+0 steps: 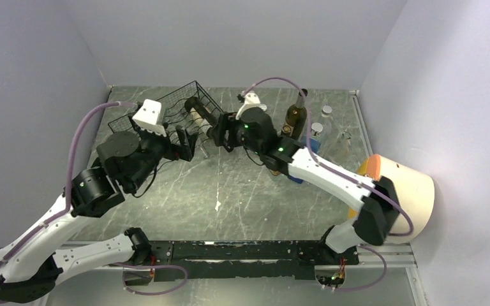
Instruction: Put the wine bottle on the wine rack
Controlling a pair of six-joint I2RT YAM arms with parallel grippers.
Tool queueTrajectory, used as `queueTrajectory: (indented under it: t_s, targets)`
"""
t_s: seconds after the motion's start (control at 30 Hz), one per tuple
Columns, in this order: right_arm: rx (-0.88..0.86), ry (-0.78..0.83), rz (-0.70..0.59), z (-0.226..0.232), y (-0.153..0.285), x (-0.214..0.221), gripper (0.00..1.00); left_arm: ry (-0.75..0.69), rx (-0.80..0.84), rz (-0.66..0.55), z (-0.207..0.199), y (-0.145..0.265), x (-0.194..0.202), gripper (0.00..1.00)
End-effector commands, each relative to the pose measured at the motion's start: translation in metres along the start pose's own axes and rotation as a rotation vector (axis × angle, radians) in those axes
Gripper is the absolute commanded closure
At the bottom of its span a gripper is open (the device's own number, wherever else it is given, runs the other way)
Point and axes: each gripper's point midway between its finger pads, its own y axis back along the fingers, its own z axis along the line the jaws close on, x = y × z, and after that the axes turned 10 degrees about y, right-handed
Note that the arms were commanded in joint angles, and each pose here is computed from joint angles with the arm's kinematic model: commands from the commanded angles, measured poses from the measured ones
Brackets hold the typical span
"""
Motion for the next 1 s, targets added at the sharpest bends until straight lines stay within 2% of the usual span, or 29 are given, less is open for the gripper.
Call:
queueTrajectory:
  t_s: [0.0,0.37,0.67,0.97]
  targets:
    - [0.085,0.061,-0.028,-0.023,0.047,-0.014,0.28,0.020,0.064,-0.058,-0.007,0.008,-0.014,0.05]
    - [0.571,0.116,-0.174,-0.113,0.159,-0.069,0.29,0.034,0.118,-0.049,-0.018,-0.002,0.004,0.05]
    - [0.743,0.134,-0.042,-0.143,0.149,-0.037,0.29,0.017,0.115,-0.012,-0.022,-0.014,0.019,0.05]
    - [0.751,0.132,0.004,-0.158,0.135,-0.020,0.32,0.016,0.094,0.009,-0.019,-0.018,0.027,0.05]
